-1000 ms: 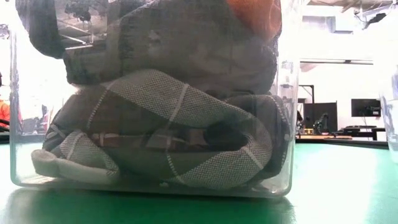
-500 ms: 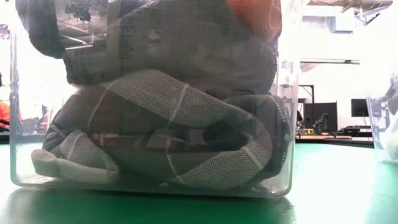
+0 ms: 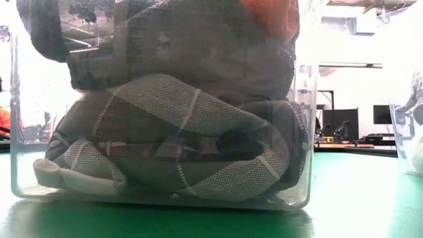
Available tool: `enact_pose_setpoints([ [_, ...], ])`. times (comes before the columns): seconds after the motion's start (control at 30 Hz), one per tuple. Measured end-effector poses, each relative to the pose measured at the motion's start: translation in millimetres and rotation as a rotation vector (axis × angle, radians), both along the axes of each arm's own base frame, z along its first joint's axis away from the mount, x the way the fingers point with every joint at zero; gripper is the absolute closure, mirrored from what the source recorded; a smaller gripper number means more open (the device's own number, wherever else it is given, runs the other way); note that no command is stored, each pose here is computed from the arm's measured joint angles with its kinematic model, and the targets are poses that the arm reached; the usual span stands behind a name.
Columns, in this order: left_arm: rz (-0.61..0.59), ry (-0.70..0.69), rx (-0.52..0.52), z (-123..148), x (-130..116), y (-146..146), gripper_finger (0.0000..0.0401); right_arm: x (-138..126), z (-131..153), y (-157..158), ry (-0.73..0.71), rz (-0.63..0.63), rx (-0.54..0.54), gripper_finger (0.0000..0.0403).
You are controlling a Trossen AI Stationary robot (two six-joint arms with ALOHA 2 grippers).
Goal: Sort towels by color in basket
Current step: Put the light grey towel into the right transparent bin
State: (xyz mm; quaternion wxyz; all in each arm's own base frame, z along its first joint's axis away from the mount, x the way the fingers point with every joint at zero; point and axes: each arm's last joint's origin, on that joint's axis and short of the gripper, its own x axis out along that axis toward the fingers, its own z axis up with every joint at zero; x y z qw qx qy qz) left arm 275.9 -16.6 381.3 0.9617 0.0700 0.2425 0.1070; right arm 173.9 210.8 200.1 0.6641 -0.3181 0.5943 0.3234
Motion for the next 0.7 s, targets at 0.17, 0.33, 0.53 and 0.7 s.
enact_pose_setpoints([
  [0.17, 0.000, 0.000, 0.000, 0.0, 0.0, 0.0, 0.0193, 3.0, 6.9, -6.1, -0.002, -0.208, 0.045, 0.0310],
  [0.33, 0.000, 0.000, 0.000, 0.0, 0.0, 0.0, 0.0193, 2.3, 12.0, -6.0, 0.003, -0.271, 0.048, 0.0267],
  [0.53, 0.000, -0.013, -0.001, 1.1, 0.6, -0.1, 0.0193, 4.9, 33.0, -6.4, 0.025, -0.374, 0.029, 0.0216],
  [0.7, -0.002, -0.015, 0.002, 1.4, 0.7, -0.1, 0.0193, 6.5, 61.0, -4.8, 0.028, -0.406, 0.029, 0.0196],
])
